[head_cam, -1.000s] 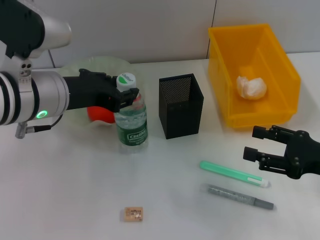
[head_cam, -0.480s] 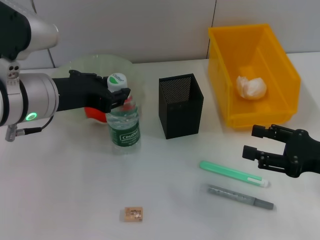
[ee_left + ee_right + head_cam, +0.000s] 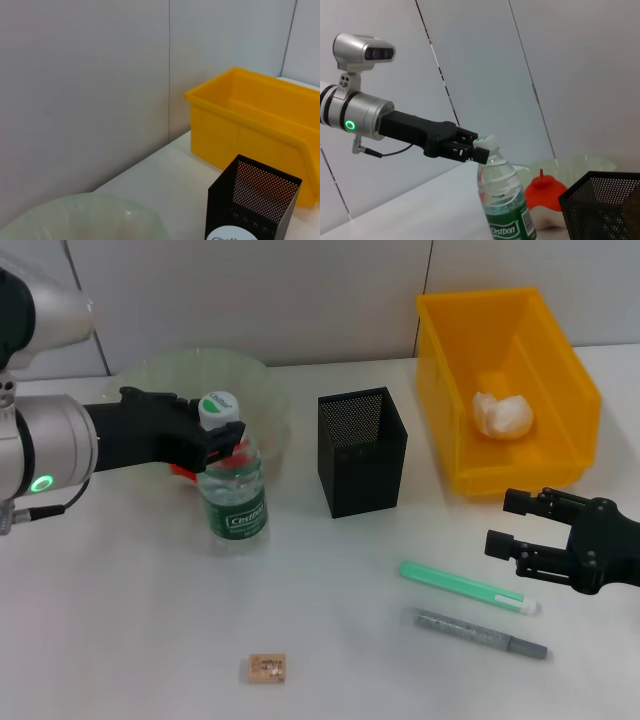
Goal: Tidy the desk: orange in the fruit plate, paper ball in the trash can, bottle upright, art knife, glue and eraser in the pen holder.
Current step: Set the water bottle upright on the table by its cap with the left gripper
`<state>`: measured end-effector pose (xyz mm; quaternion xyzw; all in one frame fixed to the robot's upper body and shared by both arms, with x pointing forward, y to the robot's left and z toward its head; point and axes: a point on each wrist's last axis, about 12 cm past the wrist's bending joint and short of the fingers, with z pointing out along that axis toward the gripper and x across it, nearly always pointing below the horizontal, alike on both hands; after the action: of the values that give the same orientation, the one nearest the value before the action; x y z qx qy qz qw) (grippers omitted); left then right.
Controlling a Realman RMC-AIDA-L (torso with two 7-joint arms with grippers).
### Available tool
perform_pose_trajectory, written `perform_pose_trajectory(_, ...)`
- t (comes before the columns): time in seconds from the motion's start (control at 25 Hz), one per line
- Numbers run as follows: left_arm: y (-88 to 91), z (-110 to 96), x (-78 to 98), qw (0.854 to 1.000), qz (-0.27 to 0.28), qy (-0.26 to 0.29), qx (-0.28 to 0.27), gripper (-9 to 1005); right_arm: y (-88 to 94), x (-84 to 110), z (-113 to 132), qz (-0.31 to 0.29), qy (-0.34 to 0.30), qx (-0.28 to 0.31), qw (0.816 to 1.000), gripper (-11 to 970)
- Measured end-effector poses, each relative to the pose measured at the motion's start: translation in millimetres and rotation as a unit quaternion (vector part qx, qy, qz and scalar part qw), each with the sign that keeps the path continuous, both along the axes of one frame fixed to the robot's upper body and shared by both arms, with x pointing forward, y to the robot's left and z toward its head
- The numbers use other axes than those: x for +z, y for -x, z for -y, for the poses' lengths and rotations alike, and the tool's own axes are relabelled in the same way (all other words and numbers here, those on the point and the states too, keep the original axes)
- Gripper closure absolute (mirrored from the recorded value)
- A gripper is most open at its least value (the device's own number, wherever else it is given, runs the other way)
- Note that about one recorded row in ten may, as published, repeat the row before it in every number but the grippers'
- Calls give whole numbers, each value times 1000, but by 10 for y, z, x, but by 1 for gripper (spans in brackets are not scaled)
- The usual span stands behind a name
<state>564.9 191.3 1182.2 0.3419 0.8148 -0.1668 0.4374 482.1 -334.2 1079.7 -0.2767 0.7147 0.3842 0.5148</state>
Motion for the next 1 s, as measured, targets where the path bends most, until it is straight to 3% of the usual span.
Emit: perform_pose_trajectory(1.0,103,-117,-13,1000,2,-5,10,555,1,-6,-19,-2,0,4,1000,200)
